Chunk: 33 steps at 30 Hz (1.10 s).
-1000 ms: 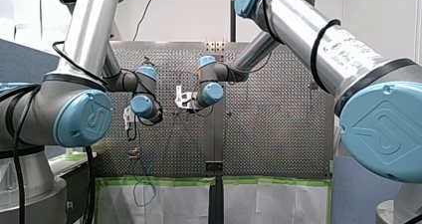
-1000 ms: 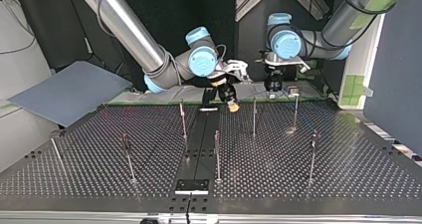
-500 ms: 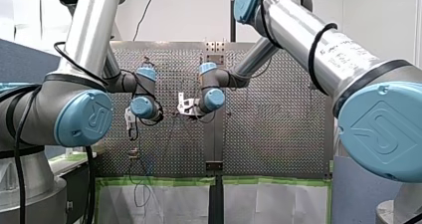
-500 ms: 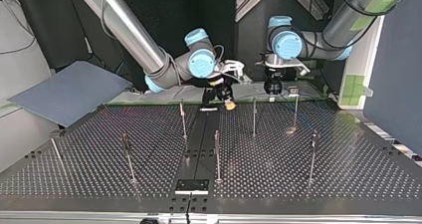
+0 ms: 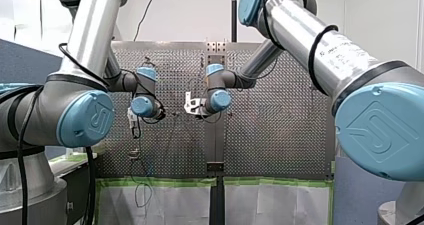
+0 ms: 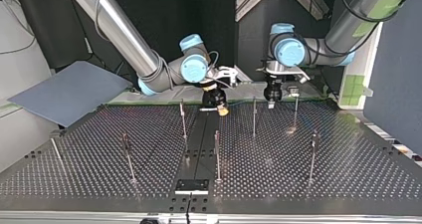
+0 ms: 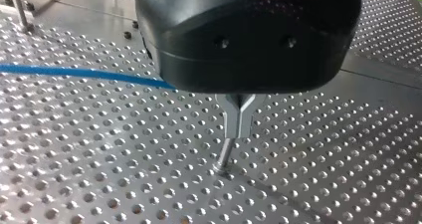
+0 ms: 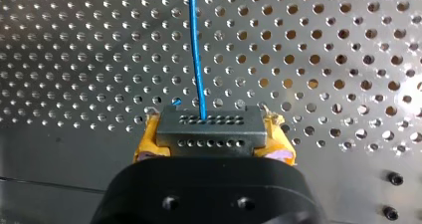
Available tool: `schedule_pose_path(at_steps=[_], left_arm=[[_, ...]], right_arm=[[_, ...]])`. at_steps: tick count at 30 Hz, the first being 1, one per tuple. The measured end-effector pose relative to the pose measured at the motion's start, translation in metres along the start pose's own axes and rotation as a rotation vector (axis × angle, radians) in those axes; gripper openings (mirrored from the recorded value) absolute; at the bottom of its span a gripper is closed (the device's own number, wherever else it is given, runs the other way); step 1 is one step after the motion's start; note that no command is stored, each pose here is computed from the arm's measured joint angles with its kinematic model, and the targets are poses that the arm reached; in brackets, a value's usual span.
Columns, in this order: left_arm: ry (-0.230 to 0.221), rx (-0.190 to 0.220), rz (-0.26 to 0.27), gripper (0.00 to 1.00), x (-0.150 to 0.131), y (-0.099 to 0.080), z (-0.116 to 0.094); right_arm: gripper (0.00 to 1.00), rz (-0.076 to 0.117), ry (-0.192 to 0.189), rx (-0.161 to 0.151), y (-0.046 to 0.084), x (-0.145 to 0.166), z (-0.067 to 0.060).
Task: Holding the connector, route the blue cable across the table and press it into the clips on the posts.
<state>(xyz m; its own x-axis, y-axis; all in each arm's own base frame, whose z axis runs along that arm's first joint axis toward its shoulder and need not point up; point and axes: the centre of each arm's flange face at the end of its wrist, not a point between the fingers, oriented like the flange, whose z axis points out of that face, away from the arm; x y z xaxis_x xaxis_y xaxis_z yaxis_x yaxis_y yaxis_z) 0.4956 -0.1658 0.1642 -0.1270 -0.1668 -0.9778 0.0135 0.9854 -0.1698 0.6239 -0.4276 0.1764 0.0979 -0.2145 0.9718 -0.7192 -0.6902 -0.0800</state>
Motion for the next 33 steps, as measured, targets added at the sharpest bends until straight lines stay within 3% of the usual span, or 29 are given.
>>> schedule_pose_path(at_steps=[8, 16, 28, 29, 30, 32, 33], left_arm=[[0.01, -0.008, -0.004, 0.0, 0.009, 0.004, 0.028], [-0.017, -0.019, -0.007, 0.0, -0.012, 0.009, 0.052], [-0.03, -0.022, -0.003, 0.0, -0.024, 0.015, 0.063], [-0.03, -0.022, -0.003, 0.07, -0.024, 0.015, 0.063], [-0.03, -0.022, -0.002, 0.07, -0.024, 0.015, 0.063], [-0.029, -0.02, -0.001, 0.24, -0.024, 0.015, 0.062], [-0.029, -0.02, -0.001, 0.24, -0.024, 0.015, 0.062]], right_arm=[[0.0, 0.006, 0.009, -0.009, 0.01, 0.002, 0.003], [0.0, 0.013, 0.028, -0.026, 0.024, 0.005, 0.007], [0.0, 0.025, 0.041, -0.048, 0.046, 0.01, 0.012], [0.0, 0.025, 0.041, -0.049, 0.048, 0.011, 0.012], [0.0, 0.026, 0.041, -0.051, 0.049, 0.011, 0.012], [0.0, 0.026, 0.042, -0.053, 0.051, 0.011, 0.012], [0.0, 0.026, 0.042, -0.054, 0.052, 0.011, 0.012]])
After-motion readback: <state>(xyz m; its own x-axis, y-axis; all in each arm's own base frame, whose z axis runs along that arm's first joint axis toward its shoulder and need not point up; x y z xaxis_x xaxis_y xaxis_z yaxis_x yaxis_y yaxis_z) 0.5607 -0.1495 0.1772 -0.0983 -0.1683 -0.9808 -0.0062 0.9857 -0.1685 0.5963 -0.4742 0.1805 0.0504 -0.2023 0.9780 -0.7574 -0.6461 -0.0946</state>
